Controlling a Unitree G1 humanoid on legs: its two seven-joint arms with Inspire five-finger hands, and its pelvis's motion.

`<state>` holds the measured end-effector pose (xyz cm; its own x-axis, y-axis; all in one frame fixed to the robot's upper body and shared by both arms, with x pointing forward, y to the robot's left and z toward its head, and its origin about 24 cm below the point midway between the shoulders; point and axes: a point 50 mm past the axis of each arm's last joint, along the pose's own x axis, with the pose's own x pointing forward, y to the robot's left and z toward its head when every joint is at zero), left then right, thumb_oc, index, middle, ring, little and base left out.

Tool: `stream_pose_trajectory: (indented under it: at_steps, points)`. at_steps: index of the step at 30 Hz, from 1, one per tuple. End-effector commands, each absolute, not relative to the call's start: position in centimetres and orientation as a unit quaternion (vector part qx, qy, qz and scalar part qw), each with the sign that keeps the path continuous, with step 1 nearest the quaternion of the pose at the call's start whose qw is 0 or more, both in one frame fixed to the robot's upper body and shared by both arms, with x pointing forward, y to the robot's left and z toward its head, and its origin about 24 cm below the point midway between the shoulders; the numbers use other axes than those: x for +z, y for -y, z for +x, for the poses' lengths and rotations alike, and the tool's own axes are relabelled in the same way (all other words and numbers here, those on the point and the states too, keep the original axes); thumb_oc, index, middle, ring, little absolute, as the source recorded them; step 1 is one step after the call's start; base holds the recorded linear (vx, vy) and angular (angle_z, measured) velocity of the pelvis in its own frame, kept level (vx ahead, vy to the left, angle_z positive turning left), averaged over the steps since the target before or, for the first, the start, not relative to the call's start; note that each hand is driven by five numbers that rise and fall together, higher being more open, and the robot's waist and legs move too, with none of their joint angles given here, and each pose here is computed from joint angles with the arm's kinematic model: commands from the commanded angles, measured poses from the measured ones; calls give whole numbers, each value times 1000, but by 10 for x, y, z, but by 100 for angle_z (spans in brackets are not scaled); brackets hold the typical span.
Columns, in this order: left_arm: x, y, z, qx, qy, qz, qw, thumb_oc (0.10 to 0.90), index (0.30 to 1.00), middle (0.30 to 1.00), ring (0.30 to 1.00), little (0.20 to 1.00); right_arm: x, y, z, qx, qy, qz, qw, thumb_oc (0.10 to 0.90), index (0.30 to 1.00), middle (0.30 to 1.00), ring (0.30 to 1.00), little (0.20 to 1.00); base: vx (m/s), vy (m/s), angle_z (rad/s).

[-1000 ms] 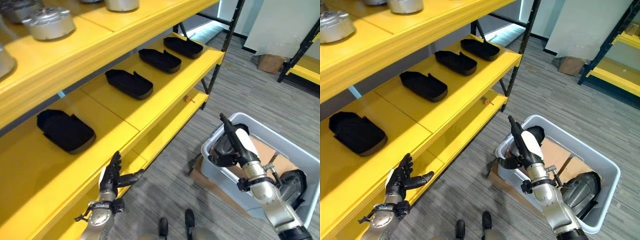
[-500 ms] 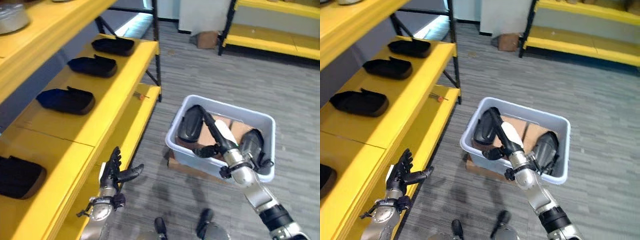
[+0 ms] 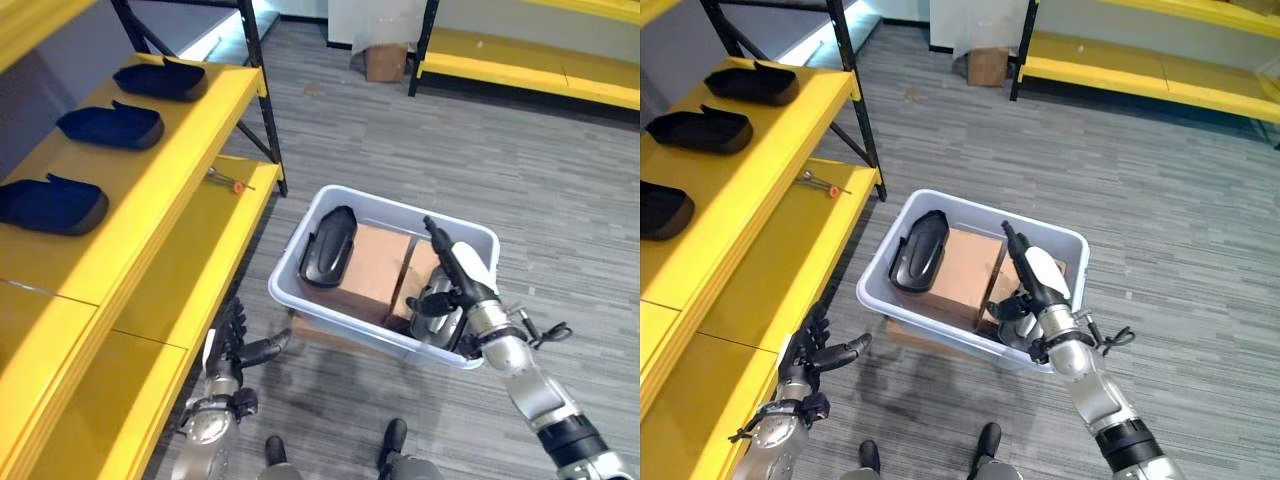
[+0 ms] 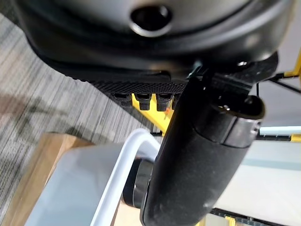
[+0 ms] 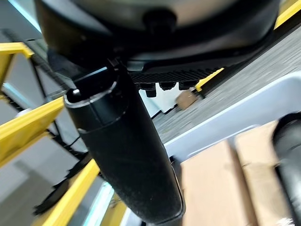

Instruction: Move parts from the plastic box to the shelf.

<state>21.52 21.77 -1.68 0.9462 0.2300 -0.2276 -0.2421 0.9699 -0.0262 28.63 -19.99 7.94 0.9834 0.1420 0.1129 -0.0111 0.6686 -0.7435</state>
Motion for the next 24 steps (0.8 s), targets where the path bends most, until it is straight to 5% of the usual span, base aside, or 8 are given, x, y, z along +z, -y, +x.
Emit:
stream_pose_trajectory:
  at_steps: [1, 8, 24]
  points:
    - [33, -230, 238, 112, 15, 10, 994, 900, 1000, 1000, 1000, 1000, 132, 181, 287, 17, 228, -367, 902, 900, 1000, 1000, 1000, 1000, 133, -215, 8]
    - [34, -226, 231, 103, 16, 2, 995, 900, 1000, 1000, 1000, 1000, 143, 184, 291, 16, 244, -376, 894, 900, 1000, 1000, 1000, 1000, 56, -46, -17]
    - [52, -236, 245, 118, 49, 42, 991, 900, 1000, 1000, 1000, 1000, 134, 190, 296, -42, 215, -362, 906, 900, 1000, 1000, 1000, 1000, 50, 232, -34]
